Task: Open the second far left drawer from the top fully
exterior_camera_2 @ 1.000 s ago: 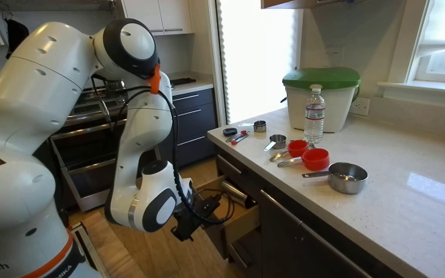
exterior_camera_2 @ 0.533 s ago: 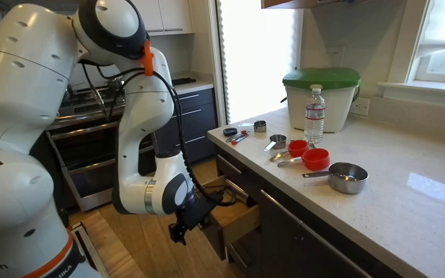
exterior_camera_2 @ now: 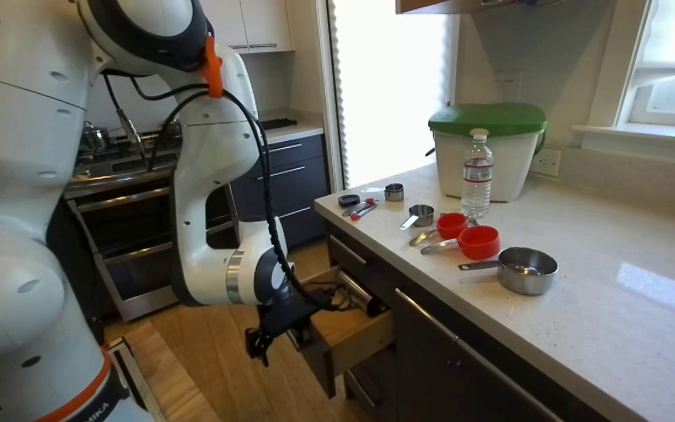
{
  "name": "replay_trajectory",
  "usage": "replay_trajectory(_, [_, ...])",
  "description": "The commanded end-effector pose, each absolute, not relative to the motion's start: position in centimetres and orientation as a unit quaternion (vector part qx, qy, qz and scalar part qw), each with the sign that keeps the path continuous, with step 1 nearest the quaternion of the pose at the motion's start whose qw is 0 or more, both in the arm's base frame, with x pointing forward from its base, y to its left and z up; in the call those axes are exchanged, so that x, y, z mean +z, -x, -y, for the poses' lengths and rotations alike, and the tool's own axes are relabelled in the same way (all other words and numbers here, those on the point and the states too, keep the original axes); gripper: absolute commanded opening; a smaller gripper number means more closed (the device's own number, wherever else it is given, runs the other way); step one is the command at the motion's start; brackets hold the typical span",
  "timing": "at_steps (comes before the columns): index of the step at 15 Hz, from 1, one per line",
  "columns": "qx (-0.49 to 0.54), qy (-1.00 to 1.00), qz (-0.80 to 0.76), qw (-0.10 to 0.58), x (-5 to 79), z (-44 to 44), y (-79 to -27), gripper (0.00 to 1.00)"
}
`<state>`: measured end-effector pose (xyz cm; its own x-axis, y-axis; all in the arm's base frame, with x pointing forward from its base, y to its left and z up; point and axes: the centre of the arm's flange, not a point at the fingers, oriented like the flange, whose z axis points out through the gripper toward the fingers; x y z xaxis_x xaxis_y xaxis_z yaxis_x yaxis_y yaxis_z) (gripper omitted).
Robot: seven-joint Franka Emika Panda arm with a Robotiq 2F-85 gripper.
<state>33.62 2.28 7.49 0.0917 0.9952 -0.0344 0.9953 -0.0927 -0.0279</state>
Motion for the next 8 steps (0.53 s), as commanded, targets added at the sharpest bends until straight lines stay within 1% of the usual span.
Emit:
replay_trajectory(1, [-0.076, -0.764, -0.639, -0.055, 11.6, -1.1, -32.1, 1.00])
replay_trajectory(5, [-0.037, -0.782, -0.616, -0.083, 10.5, -1.3, -32.7, 1.00])
replay_trajectory(8, [-0.045, -0.778, -0.616, -0.116, 9.8, -1.3, -32.1, 1.00])
